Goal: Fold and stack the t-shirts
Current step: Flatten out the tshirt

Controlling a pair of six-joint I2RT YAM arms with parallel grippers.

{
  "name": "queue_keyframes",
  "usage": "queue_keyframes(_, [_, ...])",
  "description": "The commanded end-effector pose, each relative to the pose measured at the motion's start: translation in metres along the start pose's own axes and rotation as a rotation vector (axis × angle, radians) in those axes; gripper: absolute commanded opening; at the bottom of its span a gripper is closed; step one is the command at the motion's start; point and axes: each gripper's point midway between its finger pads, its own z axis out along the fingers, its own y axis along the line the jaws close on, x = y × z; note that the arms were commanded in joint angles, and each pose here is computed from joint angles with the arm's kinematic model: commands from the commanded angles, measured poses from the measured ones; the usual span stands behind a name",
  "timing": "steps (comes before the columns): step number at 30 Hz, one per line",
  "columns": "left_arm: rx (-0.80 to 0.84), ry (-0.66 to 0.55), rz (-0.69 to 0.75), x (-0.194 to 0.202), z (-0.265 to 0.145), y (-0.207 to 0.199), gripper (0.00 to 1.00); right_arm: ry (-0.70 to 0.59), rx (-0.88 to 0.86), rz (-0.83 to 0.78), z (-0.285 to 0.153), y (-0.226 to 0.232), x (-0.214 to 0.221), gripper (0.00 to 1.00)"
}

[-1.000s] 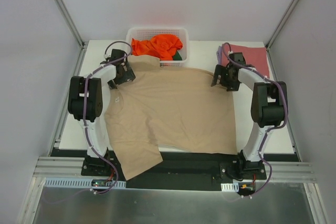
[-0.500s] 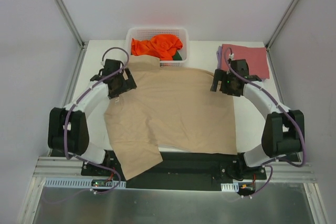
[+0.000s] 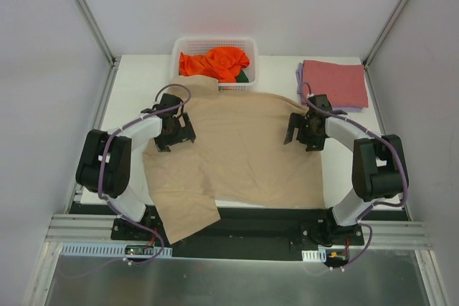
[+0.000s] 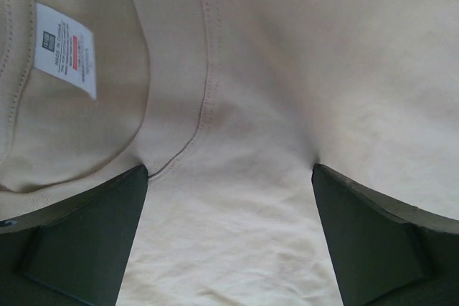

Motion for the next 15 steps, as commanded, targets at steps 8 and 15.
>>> queue_keyframes(8, [-0.103, -0.049, -0.005, -0.068, 0.03, 0.006, 0.99, -0.044, -0.002, 0.074, 0.017, -0.014, -0.057, 0.96])
queue_keyframes(15, [0.016, -0.079, 0.071, -0.091, 0.004, -0.023, 0.99, -0.109, -0.034, 0.046, -0.003, -0.004, -0.075, 0.96])
